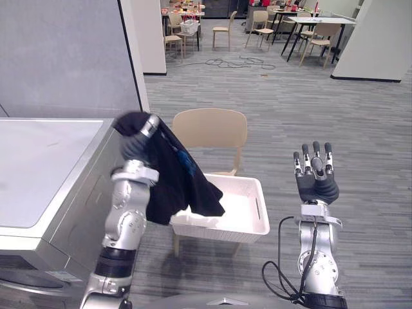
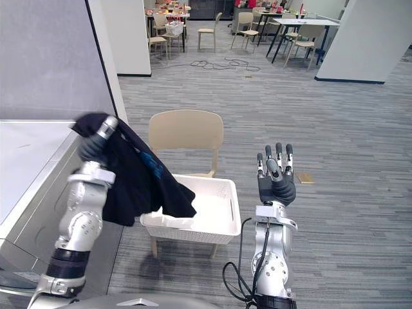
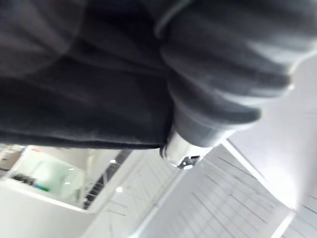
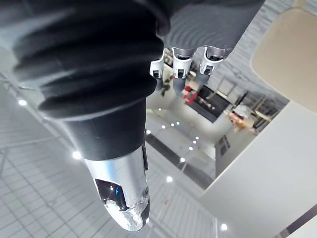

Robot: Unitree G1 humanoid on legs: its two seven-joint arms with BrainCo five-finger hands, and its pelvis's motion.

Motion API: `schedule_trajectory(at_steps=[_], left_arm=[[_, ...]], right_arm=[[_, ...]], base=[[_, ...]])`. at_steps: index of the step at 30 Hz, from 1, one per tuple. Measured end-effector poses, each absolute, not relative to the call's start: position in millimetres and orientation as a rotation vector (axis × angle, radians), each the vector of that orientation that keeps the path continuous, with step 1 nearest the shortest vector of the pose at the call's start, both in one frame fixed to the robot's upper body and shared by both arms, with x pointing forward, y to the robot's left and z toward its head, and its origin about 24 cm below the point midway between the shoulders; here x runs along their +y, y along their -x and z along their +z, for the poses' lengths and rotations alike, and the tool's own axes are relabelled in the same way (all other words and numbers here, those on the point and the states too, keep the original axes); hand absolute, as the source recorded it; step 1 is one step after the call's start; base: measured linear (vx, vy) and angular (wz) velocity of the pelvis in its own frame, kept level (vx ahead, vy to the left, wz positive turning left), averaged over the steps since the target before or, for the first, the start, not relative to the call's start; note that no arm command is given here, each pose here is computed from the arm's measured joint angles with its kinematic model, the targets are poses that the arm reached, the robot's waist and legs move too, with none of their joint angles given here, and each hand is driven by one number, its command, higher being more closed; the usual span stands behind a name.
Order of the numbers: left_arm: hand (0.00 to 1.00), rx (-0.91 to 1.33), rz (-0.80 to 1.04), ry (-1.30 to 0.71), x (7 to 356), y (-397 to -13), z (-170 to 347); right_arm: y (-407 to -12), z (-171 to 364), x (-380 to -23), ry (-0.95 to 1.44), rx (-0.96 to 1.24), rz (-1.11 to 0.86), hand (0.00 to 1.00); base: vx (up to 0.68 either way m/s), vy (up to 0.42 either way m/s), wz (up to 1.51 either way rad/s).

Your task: Pick up the laundry basket with both hands and put the clothes into the washing machine.

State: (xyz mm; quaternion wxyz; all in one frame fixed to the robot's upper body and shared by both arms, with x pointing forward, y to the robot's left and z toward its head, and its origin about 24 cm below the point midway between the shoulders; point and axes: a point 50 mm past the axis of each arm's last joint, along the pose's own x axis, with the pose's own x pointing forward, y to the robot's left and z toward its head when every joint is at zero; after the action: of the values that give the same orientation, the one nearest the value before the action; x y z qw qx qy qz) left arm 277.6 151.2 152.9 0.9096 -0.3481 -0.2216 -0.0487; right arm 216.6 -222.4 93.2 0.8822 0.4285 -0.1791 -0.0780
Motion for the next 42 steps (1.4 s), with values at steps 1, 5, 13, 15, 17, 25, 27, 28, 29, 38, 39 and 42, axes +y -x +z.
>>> schedule_trajectory(at_steps=[1, 5, 13, 15, 17, 25, 27, 28, 29, 38, 39, 42], left_arm=[[1.00, -0.534, -0.084, 0.723, 162.5, -275.6, 166.9], [1.00, -0.823, 0.068, 0.667, 216.5, -254.3, 210.3], [1.00, -1.240, 0.447, 0.413, 304.2, -166.4, 249.2], [1.00, -1.285, 0.556, 0.303, 318.9, -139.6, 249.8], [1.00, -1.297, 0.705, 0.177, 335.8, -111.2, 247.9], [1.00, -1.184, 0.995, -0.130, 358.5, -50.4, 237.1], [1.00, -1.115, 1.069, -0.145, 365.2, -38.4, 224.6], [1.00, -1.064, 1.108, -0.135, 367.5, -33.7, 214.0], [1.00, -1.036, 1.122, -0.127, 367.7, -31.9, 208.4], [1.00, -0.623, 1.076, 0.206, 336.8, -58.5, 119.4], [1.00, -0.608, 1.066, 0.238, 334.1, -60.8, 114.6], [1.00, -0.493, 1.027, 0.354, 326.8, -74.3, 86.5]], right_arm=[[-216.7, 93.3, -222.3, -0.893, -0.373, -0.162, 0.00], [-216.7, 94.3, -226.3, -0.892, -0.380, -0.173, 0.00], [-178.9, 81.5, -287.1, -0.838, -0.464, -0.483, 0.00], [-164.9, 72.1, -305.2, -0.819, -0.464, -0.591, 0.00], [-147.3, 64.9, -321.7, -0.802, -0.491, -0.707, 0.00], [-94.4, 25.9, -344.6, -0.789, -0.405, -0.983, 0.00], [-70.6, 15.7, -350.7, -0.780, -0.390, -1.085, 0.00], [-59.2, 10.4, -352.0, -0.779, -0.375, -1.131, 0.00], [-54.4, 8.4, -352.3, -0.779, -0.367, -1.147, 0.00], [-29.3, -17.1, -338.5, -0.825, -0.226, -1.182, 0.00], [-30.7, -21.3, -336.0, -0.839, -0.208, -1.177, 0.00], [-31.5, -48.3, -322.8, -0.922, -0.080, -1.171, 0.00]], base=[[0.00, 0.000, 0.00], [0.00, 0.000, 0.00], [-0.01, 0.000, 0.07], [0.00, 0.000, 0.00], [0.00, -0.001, 0.02], [-0.02, -0.004, 0.08], [-0.05, 0.010, 0.09], [0.00, 0.000, 0.00], [0.00, 0.000, 0.00], [-0.01, 0.004, -0.10], [-0.02, 0.000, -0.21], [-0.02, -0.009, -0.06]])
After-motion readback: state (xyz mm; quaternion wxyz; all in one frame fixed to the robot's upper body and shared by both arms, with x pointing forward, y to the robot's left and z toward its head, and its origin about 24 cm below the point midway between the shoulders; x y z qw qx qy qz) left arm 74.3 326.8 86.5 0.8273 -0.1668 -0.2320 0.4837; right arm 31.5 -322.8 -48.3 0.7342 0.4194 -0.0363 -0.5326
